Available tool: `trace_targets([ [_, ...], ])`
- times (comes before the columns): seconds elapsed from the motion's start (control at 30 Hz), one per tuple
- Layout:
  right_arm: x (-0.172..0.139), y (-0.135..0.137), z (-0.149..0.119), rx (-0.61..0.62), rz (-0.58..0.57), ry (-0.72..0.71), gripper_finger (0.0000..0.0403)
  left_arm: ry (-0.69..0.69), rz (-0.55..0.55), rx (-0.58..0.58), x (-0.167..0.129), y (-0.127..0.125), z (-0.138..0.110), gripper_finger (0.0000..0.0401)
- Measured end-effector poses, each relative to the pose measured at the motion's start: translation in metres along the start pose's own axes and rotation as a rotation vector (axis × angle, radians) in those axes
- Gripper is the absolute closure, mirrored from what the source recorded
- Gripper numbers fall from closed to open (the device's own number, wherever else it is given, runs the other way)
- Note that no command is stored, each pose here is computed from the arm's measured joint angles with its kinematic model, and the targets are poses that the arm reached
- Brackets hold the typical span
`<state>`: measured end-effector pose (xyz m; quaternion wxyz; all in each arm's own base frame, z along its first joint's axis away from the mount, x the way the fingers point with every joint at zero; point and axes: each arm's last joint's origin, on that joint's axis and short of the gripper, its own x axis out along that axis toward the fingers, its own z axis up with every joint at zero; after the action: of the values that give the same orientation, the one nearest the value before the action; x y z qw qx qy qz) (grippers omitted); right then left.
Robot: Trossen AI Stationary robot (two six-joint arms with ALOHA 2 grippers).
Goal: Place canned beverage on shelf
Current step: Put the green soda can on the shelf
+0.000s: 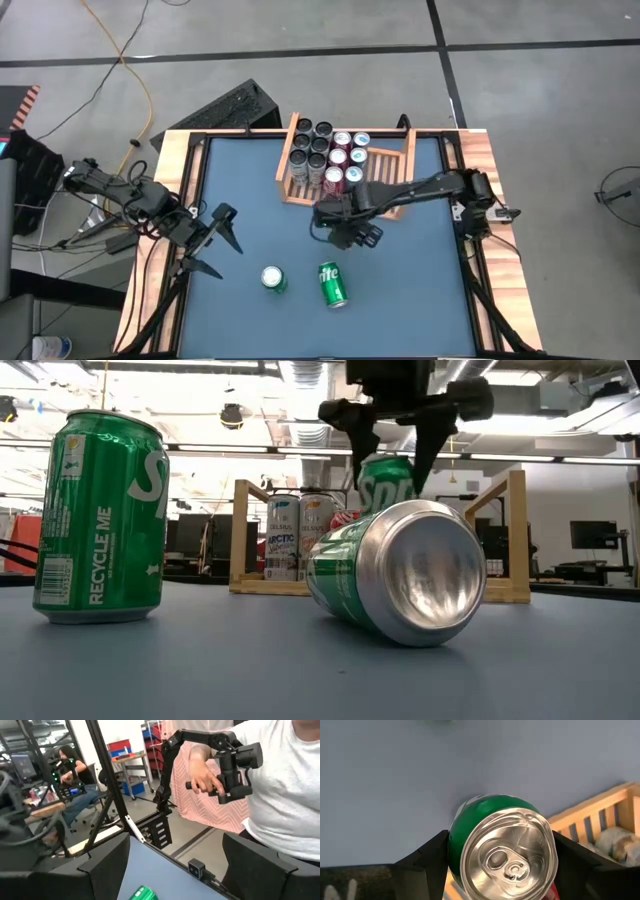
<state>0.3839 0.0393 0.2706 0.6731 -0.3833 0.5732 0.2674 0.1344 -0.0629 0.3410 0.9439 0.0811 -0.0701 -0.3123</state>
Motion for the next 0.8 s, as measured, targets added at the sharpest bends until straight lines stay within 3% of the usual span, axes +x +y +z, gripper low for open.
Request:
trace_targets([
  [0.23, 0.001, -0.010, 0.005, -0.018, -0.065, -0.095, 0.0133, 0.000, -0.070, 0.048, 0.000, -0.001, -0.001, 0.0095],
  [0.47, 0.003, -0.012, 0.008, -0.016, -0.051, -0.174, 0.0133, -0.004, -0.054, 0.091, -0.001, 0.002, -0.001, 0.0095],
  [0.8, 0.004, -0.024, 0.009, -0.047, -0.124, -0.258, 0.0133, -0.003, -0.045, 0.104, -0.001, 0.003, -0.001, 0.0095],
])
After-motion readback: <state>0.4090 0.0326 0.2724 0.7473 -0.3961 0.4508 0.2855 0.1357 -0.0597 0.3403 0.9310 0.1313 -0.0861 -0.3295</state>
